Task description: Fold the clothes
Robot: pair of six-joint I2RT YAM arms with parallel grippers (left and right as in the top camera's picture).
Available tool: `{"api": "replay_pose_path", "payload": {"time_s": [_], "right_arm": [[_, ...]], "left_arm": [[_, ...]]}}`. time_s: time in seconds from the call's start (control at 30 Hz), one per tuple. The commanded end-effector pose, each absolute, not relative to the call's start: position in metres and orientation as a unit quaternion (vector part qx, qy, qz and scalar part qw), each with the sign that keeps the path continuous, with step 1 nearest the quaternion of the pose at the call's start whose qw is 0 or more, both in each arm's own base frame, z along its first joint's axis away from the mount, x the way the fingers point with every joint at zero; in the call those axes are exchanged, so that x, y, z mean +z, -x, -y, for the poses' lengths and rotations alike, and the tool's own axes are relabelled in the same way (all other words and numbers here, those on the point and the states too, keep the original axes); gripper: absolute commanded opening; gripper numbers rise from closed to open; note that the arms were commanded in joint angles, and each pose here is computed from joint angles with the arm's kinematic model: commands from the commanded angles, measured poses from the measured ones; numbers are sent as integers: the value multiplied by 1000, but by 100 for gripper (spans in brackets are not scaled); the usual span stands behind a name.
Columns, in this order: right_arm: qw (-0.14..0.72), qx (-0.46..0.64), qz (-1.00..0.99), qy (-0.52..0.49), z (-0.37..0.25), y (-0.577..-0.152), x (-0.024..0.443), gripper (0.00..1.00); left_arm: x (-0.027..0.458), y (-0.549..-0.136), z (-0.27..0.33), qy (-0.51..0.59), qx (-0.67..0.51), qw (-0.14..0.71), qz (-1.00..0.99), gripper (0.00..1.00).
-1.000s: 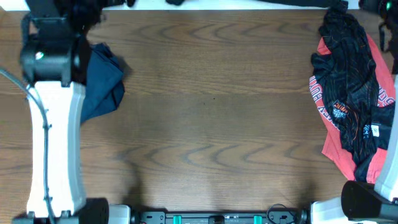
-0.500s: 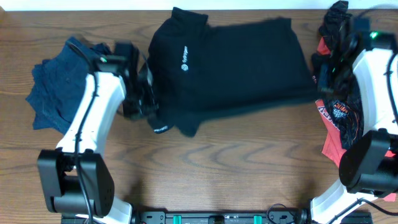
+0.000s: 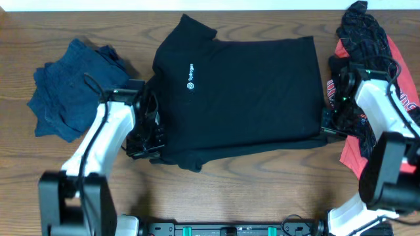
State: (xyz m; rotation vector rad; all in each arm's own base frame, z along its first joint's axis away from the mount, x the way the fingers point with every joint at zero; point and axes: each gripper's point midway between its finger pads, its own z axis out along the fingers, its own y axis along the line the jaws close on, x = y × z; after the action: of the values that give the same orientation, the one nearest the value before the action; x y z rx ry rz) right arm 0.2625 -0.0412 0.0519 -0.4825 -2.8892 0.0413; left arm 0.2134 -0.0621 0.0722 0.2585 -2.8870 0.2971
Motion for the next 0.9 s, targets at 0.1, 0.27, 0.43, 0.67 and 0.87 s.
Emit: {"api": "replay_pose_path", "payload": {"time_s": [0.1, 0.27, 0.43, 0.67, 0.87], "right_arm": [[25, 12, 981, 191, 44, -260, 90, 1], [-15, 11, 981, 194, 43, -258, 111, 1], [-29, 8, 985, 171, 40, -260, 116, 1], [-78, -11, 992, 95, 19, -289, 116, 1], [-115, -11, 987, 111, 20, -315, 112, 1]], "left_arm": [[102, -207, 52, -105, 85, 49, 990, 6], [121, -200, 51, -102, 92, 15, 990, 6], [130, -216, 53, -129, 105, -36, 985, 6], [126, -254, 58, -154, 124, -82, 977, 6], [116, -283, 61, -158, 132, -108, 973, 6]]}}
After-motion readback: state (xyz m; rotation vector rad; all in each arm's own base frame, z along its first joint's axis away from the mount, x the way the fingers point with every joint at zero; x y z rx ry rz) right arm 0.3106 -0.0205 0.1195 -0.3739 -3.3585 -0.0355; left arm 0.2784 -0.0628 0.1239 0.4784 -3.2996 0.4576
